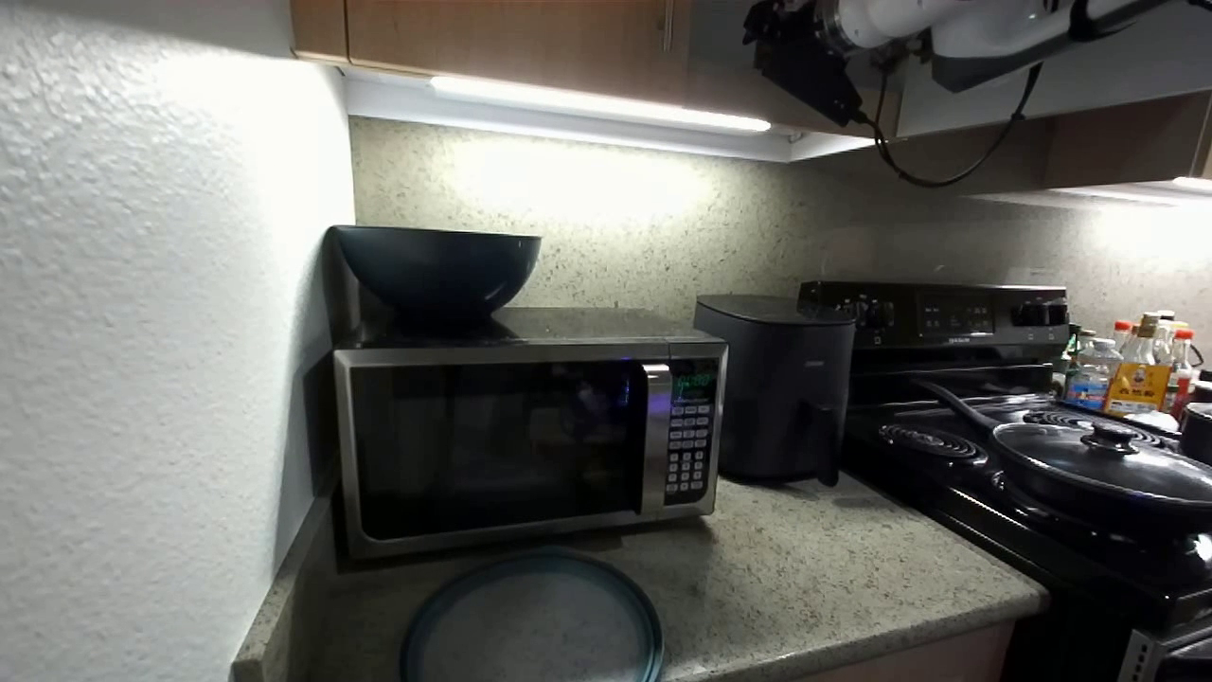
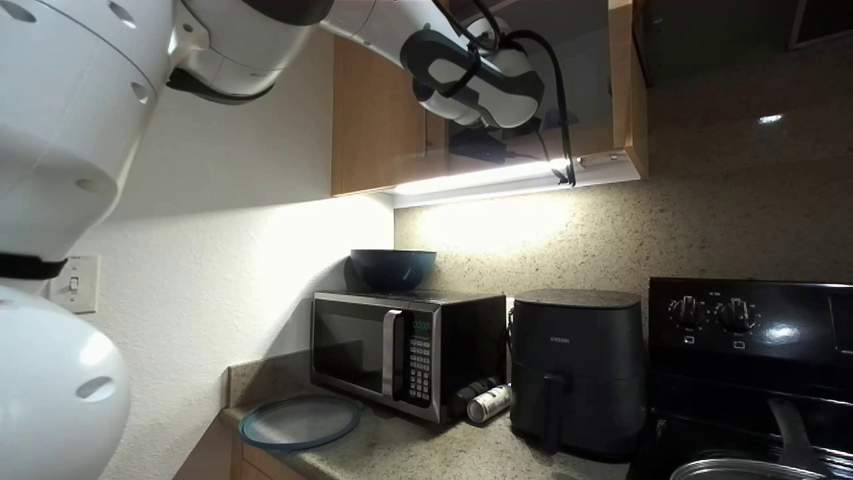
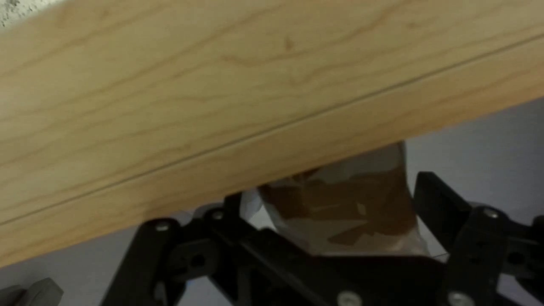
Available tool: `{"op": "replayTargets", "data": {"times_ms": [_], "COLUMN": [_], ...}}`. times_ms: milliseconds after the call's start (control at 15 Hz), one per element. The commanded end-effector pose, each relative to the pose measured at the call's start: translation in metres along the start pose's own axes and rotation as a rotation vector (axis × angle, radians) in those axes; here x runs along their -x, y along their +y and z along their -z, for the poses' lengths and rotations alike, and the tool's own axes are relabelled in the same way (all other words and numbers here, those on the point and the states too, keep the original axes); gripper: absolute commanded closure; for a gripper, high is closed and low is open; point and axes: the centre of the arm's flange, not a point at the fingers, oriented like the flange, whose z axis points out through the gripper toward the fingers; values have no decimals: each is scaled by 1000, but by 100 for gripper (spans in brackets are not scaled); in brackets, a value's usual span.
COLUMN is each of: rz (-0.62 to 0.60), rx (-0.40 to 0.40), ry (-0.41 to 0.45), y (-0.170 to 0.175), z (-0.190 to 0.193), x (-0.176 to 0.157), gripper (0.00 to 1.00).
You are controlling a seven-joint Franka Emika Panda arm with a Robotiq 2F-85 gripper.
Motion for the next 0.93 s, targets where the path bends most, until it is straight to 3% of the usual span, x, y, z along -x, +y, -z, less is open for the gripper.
{"op": "replayTargets", "data": {"times_ms": [0,600,867], "rz": [78,159,182], "rx": [-22,-65,-16], "ry": [-35,-9,-2], "y": [-30,-55,-58], "z": [24,67,92], "x": [-12,-27,-28], "gripper": [0,0,0]}}
